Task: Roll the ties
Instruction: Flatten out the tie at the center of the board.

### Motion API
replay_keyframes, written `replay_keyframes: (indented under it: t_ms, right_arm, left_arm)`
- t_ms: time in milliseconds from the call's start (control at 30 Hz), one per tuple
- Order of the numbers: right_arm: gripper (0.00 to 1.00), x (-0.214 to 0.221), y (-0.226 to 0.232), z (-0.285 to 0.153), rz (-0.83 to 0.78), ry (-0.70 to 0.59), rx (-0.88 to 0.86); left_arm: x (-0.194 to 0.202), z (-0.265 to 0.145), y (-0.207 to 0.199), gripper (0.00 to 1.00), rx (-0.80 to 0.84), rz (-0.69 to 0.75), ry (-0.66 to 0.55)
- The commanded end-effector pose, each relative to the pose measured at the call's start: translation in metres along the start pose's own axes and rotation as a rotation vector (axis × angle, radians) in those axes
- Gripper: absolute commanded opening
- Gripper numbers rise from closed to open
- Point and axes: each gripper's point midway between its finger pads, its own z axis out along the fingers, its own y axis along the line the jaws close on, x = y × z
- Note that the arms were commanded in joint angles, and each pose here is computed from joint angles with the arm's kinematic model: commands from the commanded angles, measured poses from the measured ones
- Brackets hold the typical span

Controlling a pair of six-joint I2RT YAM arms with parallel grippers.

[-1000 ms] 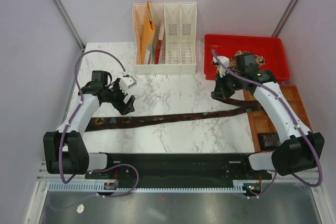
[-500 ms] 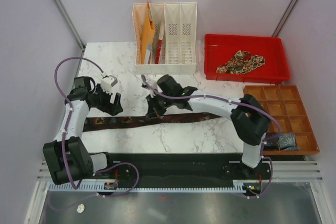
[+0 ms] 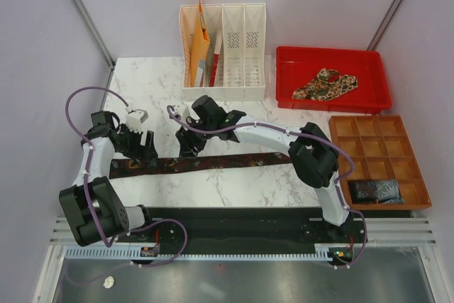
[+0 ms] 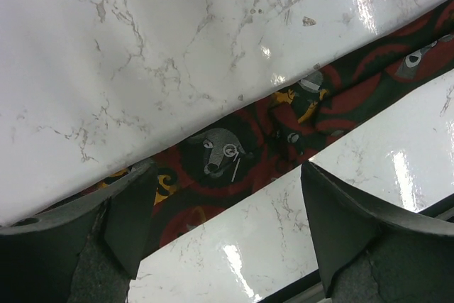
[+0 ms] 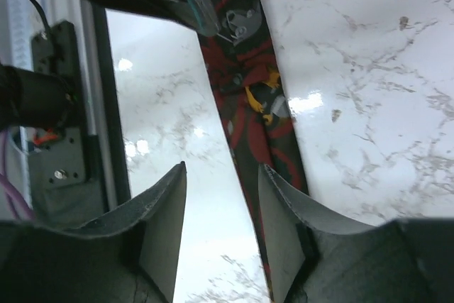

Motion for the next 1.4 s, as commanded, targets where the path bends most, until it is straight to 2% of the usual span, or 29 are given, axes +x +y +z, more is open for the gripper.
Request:
replay_keyframes:
  t_ms: [0,33,200,733,867,1067,1267,1367]
  right_arm:
    - [0.5,0.009,-0.003,-0.009,-0.236,0.088,0.017]
    - [0.49,0.016,-0.012,-0.007,-0.318,0.118,0.049]
    - [0.47,0.062,-0.035,-0.002,-0.444,0.237,0.081]
    - [0.41,0.092,-0.049,0.02,-0.544,0.3,0.059]
    - [0.33,0.096,-0.049,0.023,-0.55,0.309,0.05]
    - [0.06,0.091,-0.044,0.025,-0.548,0.294,0.051]
    - [0.0,0.073,-0.041,0.028,-0.539,0.256,0.062]
    - [0.0,0.069,-0.04,0.032,-0.544,0.252,0.064]
  left_arm:
    - [0.004,0.002,-0.002,0.88,0.022,-0.011,0.014]
    - [0.006,0.004,-0.001,0.86,0.025,-0.014,0.024]
    - [0.011,0.008,0.005,0.81,0.016,-0.047,0.06]
    - [0.044,0.02,0.006,0.74,0.014,-0.097,0.167]
    - [0.053,0.024,0.006,0.7,0.019,-0.099,0.195]
    - [0.062,0.031,0.012,0.68,0.012,-0.102,0.232]
    - [0.068,0.035,0.014,0.66,0.012,-0.102,0.255]
    - [0.068,0.036,0.015,0.66,0.013,-0.104,0.257]
